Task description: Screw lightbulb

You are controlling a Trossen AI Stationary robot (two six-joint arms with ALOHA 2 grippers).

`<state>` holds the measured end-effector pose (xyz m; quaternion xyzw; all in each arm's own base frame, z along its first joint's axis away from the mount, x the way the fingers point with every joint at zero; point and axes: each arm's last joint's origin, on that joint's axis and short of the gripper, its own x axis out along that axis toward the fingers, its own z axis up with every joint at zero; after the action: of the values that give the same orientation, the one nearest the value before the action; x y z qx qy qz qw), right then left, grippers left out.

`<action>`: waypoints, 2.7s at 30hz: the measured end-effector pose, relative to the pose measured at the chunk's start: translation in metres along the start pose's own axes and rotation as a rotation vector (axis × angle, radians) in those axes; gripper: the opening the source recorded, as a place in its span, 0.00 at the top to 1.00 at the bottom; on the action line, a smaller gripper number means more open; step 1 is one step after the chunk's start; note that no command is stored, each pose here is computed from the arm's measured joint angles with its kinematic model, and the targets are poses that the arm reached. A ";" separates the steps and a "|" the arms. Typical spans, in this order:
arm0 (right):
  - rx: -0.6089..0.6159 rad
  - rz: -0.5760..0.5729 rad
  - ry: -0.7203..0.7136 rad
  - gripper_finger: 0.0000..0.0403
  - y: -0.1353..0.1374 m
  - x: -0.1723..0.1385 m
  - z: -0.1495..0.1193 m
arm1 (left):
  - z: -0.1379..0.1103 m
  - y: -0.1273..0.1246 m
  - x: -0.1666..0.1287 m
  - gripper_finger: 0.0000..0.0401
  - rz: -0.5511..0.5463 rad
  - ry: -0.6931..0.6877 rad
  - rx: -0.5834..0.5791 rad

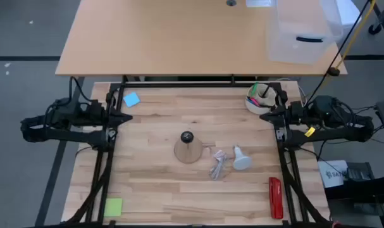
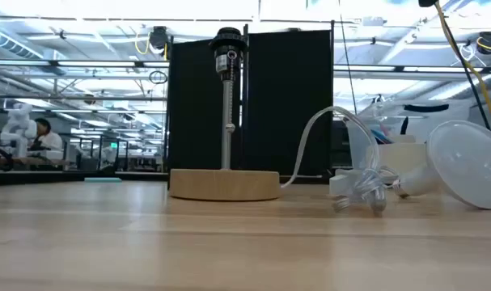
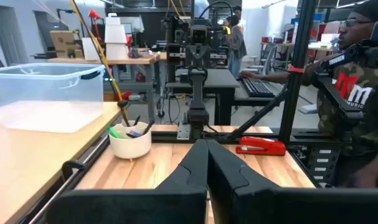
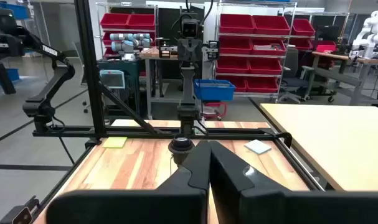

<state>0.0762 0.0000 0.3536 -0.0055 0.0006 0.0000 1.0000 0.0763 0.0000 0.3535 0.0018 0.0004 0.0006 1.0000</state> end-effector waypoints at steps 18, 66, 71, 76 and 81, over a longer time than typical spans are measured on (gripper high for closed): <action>0.000 0.000 0.000 1.00 0.000 0.000 0.000 | 0.000 0.000 0.000 1.00 0.000 0.000 0.000; 0.032 -0.025 -0.054 1.00 -0.001 0.003 0.002 | -0.104 -0.003 0.043 1.00 -0.076 -0.021 -0.024; 0.053 -0.022 0.017 1.00 0.000 0.027 -0.027 | -0.122 -0.004 0.045 1.00 -0.138 -0.146 -0.023; 0.081 -0.018 0.034 1.00 0.000 0.051 -0.054 | -0.139 -0.005 0.047 1.00 -0.158 -0.154 -0.093; 0.081 0.013 0.051 1.00 0.002 0.067 -0.070 | -0.154 -0.005 0.050 1.00 -0.140 -0.102 -0.162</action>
<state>0.1433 0.0014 0.2831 0.0349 0.0260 0.0062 0.9990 0.1263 -0.0039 0.2000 -0.0792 -0.0506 -0.0695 0.9931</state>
